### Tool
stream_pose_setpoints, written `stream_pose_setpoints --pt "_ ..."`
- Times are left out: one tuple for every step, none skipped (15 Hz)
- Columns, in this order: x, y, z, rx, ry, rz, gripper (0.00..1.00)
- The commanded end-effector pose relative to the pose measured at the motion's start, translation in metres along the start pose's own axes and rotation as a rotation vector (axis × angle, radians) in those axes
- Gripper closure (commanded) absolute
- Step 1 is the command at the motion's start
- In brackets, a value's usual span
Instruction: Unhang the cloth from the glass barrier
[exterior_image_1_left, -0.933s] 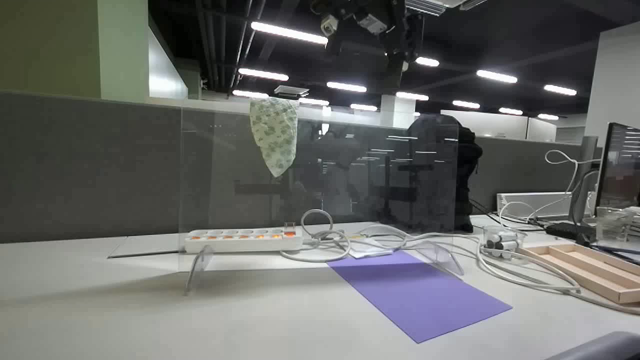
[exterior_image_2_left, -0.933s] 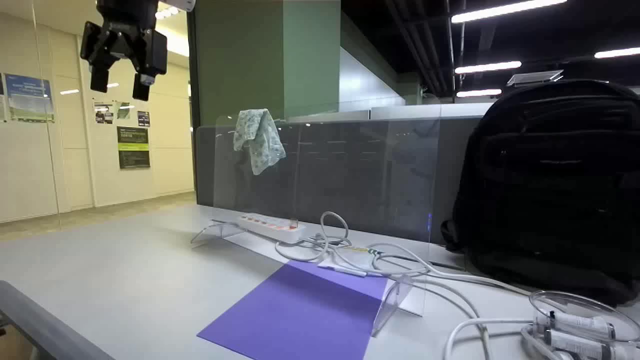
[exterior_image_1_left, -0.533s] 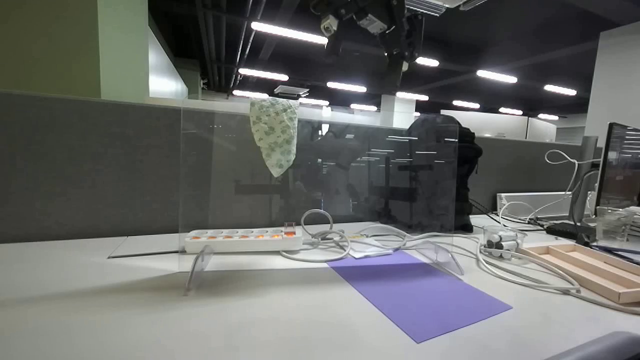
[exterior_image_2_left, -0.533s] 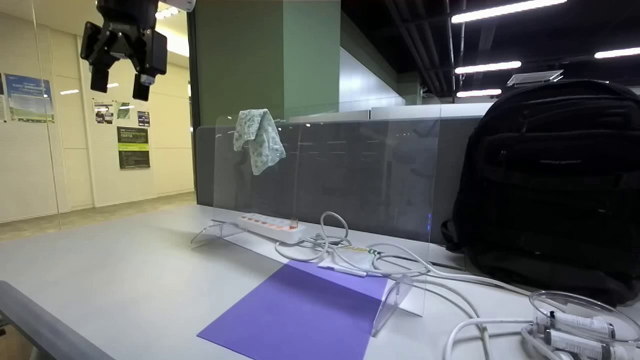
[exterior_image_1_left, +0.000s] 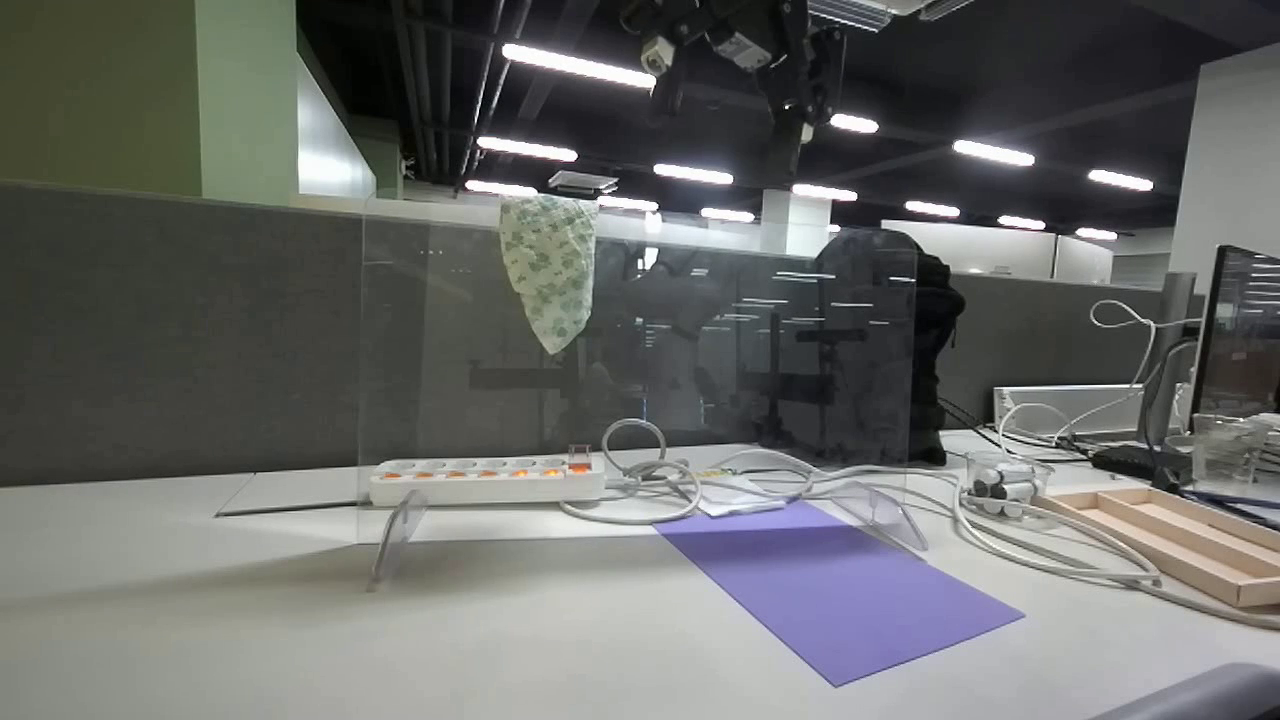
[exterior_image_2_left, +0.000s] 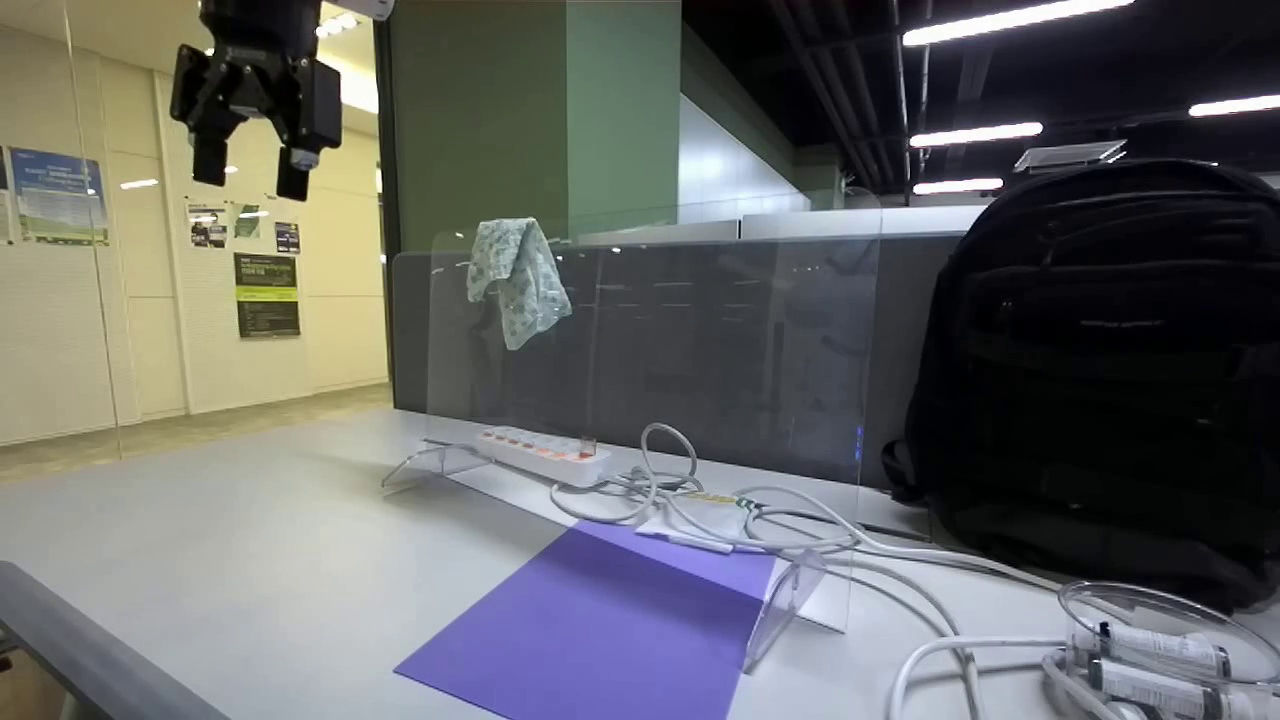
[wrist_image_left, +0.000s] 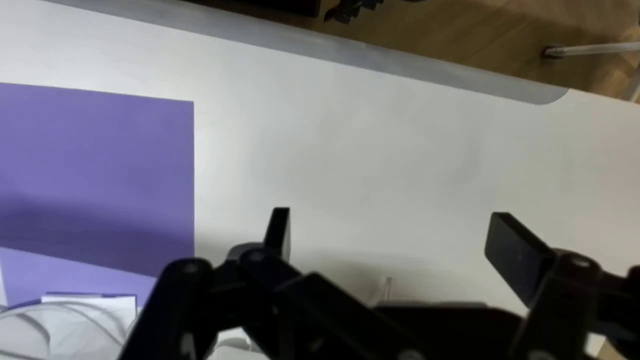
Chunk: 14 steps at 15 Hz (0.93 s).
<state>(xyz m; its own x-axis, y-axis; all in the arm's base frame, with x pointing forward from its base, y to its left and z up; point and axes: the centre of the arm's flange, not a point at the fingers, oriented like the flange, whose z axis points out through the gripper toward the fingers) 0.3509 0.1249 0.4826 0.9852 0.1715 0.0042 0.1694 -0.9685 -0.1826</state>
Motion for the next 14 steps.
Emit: stream_pose_setpoints --pt "0.014 0.013 -0.006 -0.109 0.141 0.081 0.0" --pt "0.021 0.017 -0.01 -0.148 0.18 0.092 0.0" --pt "0.027 0.021 -0.013 -0.181 0.222 0.107 0.0" --pt "0.035 0.025 -0.016 -0.207 0.269 0.126 0.0" --pt "0.042 0.027 -0.019 -0.231 0.316 0.147 0.0" --pt "0.049 0.03 -0.021 -0.248 0.365 0.172 0.0" --pt "0.057 0.03 -0.023 -0.259 0.414 0.189 0.0" --pt "0.064 0.031 -0.025 -0.268 0.457 0.204 0.0" --pt "0.071 0.032 -0.026 -0.268 0.499 0.217 0.0" --pt "0.078 0.033 -0.028 -0.26 0.537 0.225 0.0" --pt "0.084 0.035 -0.03 -0.255 0.568 0.236 0.0" --pt "0.09 0.038 -0.032 -0.247 0.599 0.241 0.0" --pt "0.096 0.042 -0.035 -0.243 0.622 0.244 0.0" --pt "0.102 0.045 -0.037 -0.238 0.635 0.239 0.0"
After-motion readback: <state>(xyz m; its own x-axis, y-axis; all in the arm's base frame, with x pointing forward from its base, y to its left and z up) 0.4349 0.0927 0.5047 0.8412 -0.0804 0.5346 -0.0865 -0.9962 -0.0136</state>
